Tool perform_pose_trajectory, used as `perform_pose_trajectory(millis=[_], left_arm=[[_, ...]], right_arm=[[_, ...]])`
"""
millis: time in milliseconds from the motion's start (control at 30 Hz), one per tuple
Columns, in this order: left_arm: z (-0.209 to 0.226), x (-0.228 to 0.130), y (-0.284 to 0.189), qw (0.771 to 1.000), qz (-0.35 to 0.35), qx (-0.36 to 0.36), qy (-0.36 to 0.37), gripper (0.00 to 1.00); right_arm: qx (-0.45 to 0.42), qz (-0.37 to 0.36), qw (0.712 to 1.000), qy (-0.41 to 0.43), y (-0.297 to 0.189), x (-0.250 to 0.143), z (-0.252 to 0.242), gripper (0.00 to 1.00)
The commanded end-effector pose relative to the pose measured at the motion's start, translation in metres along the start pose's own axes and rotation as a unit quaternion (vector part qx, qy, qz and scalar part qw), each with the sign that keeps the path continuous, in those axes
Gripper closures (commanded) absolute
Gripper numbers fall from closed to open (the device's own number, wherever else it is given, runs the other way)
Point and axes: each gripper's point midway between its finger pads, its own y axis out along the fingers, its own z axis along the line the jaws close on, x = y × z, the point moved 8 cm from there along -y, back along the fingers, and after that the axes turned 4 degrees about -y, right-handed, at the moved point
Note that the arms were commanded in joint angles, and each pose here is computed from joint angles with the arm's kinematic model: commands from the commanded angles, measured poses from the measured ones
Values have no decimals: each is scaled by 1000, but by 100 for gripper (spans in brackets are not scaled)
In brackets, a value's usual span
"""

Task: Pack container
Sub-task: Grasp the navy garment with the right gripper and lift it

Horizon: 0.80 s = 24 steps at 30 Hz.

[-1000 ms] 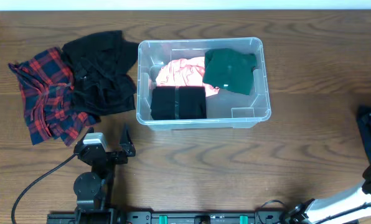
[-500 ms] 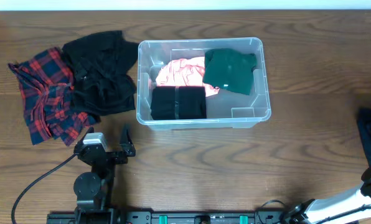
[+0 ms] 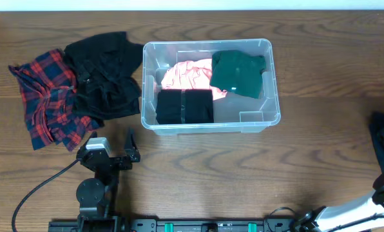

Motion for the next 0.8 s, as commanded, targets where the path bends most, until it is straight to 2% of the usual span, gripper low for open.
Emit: perform_pose_trajectory(millis=[0, 100, 200, 467, 767], left_arm=[[4, -12, 1, 1000, 25, 8, 4, 2], [4, -12, 1, 1000, 25, 8, 4, 2], [4, -12, 1, 1000, 25, 8, 4, 2], [4, -12, 1, 1000, 25, 8, 4, 2], [4, -12, 1, 1000, 25, 8, 4, 2]], right_arm=[[-13, 13, 1000, 2, 6, -12, -6, 63], [-12, 12, 1000, 2, 6, -11, -6, 83], [-9, 13, 1000, 2, 6, -11, -5, 99], [18, 9, 1000, -15, -16, -8, 15, 99], [60, -25, 993, -101, -111, 7, 68, 99]])
